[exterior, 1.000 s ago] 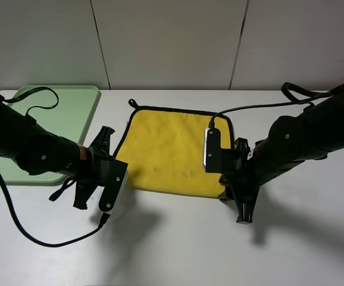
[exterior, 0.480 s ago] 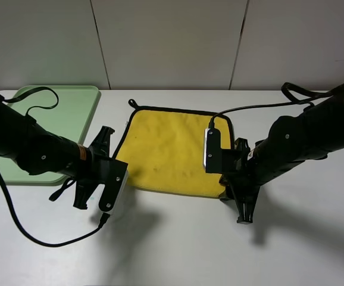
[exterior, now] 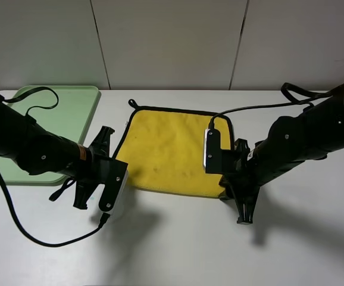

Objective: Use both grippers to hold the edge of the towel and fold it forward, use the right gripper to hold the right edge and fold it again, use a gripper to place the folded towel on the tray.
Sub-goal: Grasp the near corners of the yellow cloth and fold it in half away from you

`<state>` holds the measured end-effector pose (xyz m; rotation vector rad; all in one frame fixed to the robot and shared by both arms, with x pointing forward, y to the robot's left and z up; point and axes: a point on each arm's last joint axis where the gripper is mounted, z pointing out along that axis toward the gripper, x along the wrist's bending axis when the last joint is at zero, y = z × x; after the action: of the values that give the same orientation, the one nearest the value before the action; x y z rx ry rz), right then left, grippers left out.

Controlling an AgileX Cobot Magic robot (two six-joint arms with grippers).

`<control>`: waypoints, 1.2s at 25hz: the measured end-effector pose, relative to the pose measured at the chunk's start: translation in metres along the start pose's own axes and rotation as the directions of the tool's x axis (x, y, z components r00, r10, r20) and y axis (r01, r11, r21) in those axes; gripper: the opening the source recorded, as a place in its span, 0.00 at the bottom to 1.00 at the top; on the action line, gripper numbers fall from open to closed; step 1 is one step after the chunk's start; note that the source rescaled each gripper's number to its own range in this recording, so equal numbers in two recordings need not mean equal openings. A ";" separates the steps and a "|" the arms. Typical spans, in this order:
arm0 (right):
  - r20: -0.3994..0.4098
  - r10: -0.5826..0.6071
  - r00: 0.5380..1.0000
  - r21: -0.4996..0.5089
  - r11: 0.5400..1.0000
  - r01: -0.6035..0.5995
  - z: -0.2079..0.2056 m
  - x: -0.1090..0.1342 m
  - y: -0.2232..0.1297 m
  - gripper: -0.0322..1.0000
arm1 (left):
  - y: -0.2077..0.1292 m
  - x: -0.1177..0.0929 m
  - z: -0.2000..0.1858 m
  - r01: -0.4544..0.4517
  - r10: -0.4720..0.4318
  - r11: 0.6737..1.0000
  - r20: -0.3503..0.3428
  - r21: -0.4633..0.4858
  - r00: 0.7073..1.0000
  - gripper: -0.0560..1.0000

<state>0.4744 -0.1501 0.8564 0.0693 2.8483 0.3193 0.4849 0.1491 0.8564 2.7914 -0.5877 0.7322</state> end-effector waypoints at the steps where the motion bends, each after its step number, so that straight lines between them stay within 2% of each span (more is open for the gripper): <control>1: -0.006 0.000 1.000 0.004 1.000 0.000 0.002 0.001 -0.001 0.34 | 0.000 0.000 0.000 0.000 0.000 1.000 0.000 0.000 1.000 0.05; 8: 0.032 0.001 0.999 0.003 1.000 -0.001 0.013 -0.005 0.001 0.03 | 0.000 0.000 0.000 0.000 0.000 1.000 0.000 0.000 1.000 0.05; 19: 0.055 -0.003 0.998 0.000 1.000 0.003 0.014 -0.007 0.001 0.03 | 0.000 0.000 0.000 0.000 0.000 1.000 -0.001 0.000 1.000 0.05; 30: 0.050 -0.005 0.999 -0.014 1.000 0.006 0.002 -0.008 0.003 0.03 | 0.001 0.011 -0.017 0.024 -0.024 1.000 -0.064 -0.006 0.998 0.05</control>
<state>0.4824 -0.1470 0.8571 0.0660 2.7960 0.3319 0.4856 0.1492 0.8770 2.7534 -0.5426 0.8104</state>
